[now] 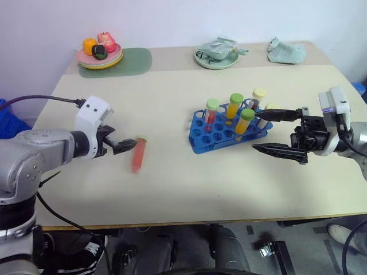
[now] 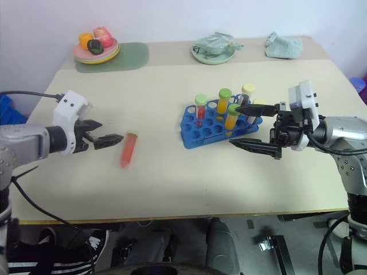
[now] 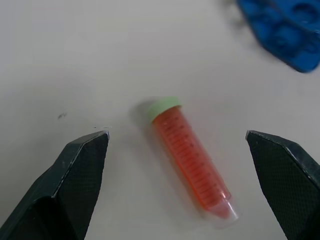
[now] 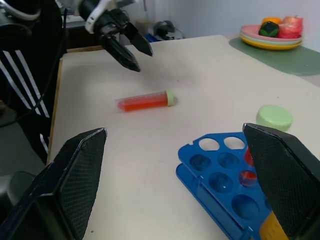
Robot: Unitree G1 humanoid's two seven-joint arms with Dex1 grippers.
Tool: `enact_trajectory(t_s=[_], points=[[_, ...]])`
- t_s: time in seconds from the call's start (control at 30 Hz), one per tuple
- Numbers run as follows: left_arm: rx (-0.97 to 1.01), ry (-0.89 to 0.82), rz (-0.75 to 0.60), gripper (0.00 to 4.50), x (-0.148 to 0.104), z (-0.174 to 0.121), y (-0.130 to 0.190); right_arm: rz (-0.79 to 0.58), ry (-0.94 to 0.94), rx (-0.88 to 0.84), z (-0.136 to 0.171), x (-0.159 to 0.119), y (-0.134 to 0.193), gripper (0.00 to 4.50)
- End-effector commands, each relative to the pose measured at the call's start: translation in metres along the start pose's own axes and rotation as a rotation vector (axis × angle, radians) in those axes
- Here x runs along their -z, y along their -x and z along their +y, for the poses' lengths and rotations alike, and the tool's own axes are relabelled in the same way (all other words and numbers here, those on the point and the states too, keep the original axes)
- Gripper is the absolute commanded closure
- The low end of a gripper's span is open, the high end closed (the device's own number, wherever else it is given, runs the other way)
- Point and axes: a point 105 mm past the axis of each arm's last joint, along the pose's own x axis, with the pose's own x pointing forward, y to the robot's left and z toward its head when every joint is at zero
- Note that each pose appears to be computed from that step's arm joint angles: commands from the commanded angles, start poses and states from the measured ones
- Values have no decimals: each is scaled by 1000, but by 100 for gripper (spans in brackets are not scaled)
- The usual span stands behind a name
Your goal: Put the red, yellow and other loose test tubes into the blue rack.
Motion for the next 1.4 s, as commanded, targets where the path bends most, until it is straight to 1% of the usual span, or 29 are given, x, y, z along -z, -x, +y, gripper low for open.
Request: enact_trajectory(t_s=[0.03,0.17,0.23,0.37,0.6,0.7,0.77,0.9,1.03,1.17,1.4], points=[[-73,59,62,0,7,10,-7,-18,37,-8,4,-10,-1,4],[-61,173,109,0,14,12,-18,-14,29,-9,7,-11,-2,4],[-65,263,128,0,14,14,-29,-16,27,-6,8,-12,-5,4],[-38,257,164,0,0,4,-34,-16,22,4,8,-11,-5,4],[-20,264,264,0,1,-2,-30,-3,11,7,8,-11,-3,4],[-56,305,283,0,3,-3,-26,-3,8,8,7,-12,-4,4],[-87,330,285,0,4,-3,-28,-3,5,7,7,-12,-6,4],[-134,366,269,0,-1,-5,-39,-7,-1,6,8,-13,-16,4],[-126,386,273,0,-1,-15,-50,-6,-5,10,8,-12,-20,4],[-127,408,273,0,-2,-25,-59,-2,-5,14,11,-10,-20,4],[-173,438,278,0,3,-22,-61,10,-7,23,12,-8,-12,4]])
